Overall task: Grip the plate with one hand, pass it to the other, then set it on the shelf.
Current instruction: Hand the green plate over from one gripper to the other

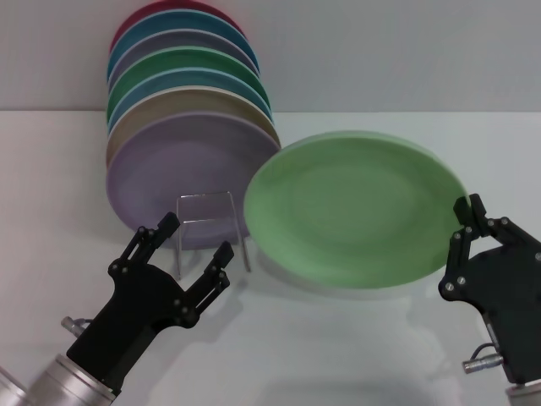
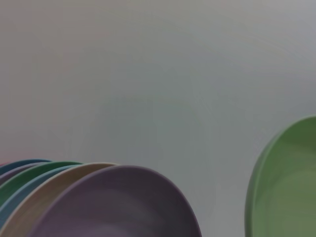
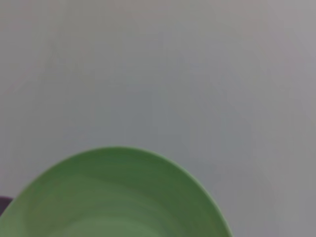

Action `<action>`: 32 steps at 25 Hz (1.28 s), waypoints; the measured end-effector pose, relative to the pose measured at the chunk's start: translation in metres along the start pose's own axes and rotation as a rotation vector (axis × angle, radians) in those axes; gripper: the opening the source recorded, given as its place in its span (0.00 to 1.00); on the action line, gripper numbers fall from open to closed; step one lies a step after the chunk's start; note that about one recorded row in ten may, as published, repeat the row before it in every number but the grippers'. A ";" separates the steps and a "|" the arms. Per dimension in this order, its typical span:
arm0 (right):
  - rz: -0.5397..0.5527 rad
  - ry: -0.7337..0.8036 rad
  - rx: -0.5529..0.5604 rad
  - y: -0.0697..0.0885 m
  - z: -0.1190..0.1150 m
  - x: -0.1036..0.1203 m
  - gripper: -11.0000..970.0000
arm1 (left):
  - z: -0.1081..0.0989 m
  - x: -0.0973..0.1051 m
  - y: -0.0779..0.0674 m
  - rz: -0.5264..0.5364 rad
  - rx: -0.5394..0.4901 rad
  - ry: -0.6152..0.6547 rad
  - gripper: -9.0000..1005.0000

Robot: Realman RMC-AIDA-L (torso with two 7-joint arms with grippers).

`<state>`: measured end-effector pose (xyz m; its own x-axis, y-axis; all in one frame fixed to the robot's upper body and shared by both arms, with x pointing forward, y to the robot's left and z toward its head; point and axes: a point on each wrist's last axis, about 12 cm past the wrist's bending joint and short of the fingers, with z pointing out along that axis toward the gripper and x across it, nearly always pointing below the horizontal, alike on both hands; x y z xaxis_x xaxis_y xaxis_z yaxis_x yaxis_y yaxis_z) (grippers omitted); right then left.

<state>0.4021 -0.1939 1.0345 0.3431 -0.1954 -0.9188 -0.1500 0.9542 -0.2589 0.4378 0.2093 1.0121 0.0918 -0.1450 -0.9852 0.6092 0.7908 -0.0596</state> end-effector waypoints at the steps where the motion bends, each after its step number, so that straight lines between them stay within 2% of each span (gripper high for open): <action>1: -0.027 -0.005 -0.003 0.003 -0.002 -0.003 0.13 | 0.001 0.000 0.000 0.000 0.002 0.002 0.79; 9: -0.084 -0.018 -0.019 0.009 -0.003 -0.007 0.13 | 0.002 0.001 -0.002 0.001 0.016 0.011 0.79; 17: -0.113 -0.025 -0.038 0.013 -0.003 -0.009 0.14 | 0.013 0.003 -0.005 -0.001 0.047 0.035 0.79; 32: -0.108 -0.030 -0.062 0.018 -0.002 -0.010 0.14 | 0.021 0.001 0.000 0.007 0.044 0.035 0.79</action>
<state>0.3944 -0.1754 1.0384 0.3874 -0.2889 -0.8755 -0.1674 0.9118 -0.3750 0.4545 0.1961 1.0141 0.0692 -0.1178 -0.9906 0.6424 0.7650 -0.0461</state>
